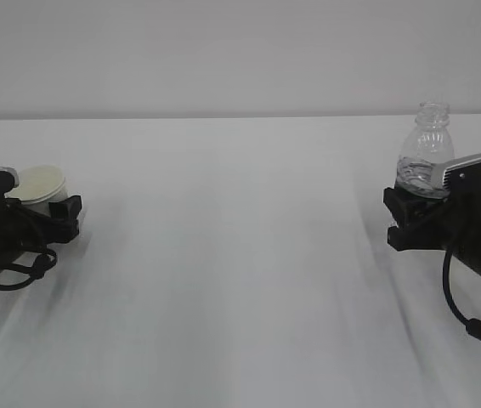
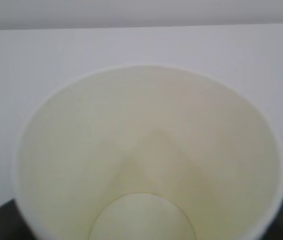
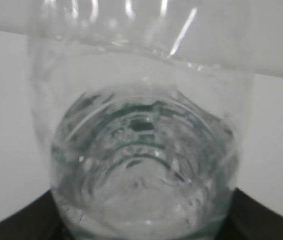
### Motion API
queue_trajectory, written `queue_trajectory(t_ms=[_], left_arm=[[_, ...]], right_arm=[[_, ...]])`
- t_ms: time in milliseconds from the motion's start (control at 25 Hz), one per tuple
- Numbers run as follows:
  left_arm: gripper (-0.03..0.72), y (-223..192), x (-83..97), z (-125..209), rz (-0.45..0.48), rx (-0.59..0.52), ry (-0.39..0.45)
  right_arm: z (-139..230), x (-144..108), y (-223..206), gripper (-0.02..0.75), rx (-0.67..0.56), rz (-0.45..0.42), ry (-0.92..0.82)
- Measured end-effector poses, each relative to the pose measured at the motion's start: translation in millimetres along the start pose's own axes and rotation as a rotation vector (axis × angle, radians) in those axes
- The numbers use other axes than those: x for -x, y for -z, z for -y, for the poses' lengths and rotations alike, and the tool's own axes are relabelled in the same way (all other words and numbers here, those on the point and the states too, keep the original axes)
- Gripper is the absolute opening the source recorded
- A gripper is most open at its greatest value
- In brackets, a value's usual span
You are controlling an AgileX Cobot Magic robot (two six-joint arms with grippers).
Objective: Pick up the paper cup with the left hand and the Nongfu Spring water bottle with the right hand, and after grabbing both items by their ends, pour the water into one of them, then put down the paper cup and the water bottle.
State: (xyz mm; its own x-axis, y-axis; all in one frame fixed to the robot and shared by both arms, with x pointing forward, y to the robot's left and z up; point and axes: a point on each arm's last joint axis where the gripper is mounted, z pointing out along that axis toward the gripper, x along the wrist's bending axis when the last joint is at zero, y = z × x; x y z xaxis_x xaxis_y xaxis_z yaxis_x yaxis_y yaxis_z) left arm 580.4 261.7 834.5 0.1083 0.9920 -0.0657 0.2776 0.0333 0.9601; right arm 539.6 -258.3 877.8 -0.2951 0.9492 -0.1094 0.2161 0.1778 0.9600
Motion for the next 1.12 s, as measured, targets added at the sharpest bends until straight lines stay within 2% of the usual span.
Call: queue_trajectory(t_ms=[520,1120], left_arm=[[0.589,8.5,-0.7,7.9,-0.006,-0.038,0.002],[0.588,9.8,0.1,-2.9,-0.003,-0.006,0.001]], right_arm=[[0.0,0.0,0.0,0.408,0.000,0.000,0.000],[0.0,0.0,0.0,0.408,0.000,0.000,0.000]])
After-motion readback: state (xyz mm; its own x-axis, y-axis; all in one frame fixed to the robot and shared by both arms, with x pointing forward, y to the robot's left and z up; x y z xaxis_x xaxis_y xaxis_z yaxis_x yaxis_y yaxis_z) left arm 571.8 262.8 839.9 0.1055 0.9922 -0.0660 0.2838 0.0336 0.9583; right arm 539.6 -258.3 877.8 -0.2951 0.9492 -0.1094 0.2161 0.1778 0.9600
